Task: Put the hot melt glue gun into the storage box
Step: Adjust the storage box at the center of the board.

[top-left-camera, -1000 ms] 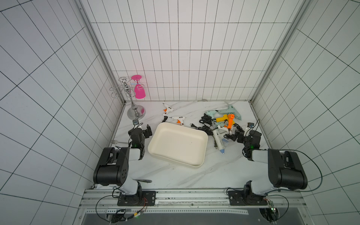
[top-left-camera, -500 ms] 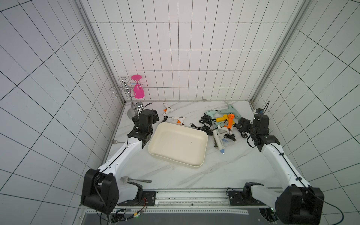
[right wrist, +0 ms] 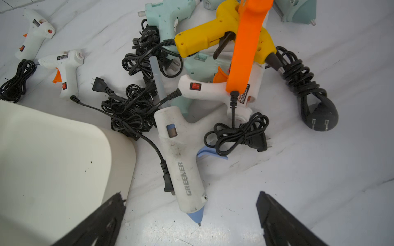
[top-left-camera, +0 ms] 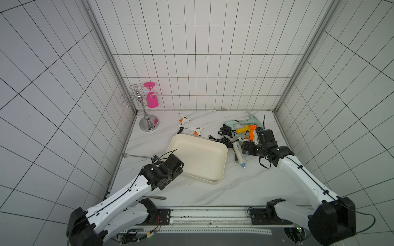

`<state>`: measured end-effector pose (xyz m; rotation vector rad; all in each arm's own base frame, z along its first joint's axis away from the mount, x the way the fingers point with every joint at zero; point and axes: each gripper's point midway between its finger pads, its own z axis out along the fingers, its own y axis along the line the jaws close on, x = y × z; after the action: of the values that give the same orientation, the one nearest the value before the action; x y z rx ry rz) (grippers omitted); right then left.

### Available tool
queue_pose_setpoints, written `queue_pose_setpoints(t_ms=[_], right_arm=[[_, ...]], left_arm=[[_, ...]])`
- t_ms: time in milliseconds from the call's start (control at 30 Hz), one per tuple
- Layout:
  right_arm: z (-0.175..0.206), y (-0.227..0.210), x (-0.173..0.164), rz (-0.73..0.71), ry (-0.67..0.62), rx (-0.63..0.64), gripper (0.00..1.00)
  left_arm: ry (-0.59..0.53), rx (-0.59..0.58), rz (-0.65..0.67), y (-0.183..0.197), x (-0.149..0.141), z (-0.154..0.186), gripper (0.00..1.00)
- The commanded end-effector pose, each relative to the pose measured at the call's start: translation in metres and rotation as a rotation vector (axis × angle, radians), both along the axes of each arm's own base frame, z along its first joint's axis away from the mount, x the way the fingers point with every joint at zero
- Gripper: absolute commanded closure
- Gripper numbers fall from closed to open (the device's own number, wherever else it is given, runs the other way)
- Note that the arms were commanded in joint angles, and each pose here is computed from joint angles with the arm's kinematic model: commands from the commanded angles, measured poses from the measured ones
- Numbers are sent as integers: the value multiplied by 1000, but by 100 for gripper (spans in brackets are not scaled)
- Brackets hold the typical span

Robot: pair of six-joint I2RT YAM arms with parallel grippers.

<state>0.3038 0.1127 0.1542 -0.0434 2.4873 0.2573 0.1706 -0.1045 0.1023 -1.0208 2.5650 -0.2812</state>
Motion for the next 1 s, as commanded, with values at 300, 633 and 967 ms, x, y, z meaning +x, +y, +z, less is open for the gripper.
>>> queue_pose_setpoints(t_ms=[300,633,967], right_arm=[[29,30,7,102,-12,13,1],[36,26,18,138,-35,-73,0],[42,30,53,88,-12,-61,1]], left_arm=[[56,-25,70,-44,33,-38,2],[176,218,-117,-22,30,-50,43],[221,448,-360,1,58,-30,79]])
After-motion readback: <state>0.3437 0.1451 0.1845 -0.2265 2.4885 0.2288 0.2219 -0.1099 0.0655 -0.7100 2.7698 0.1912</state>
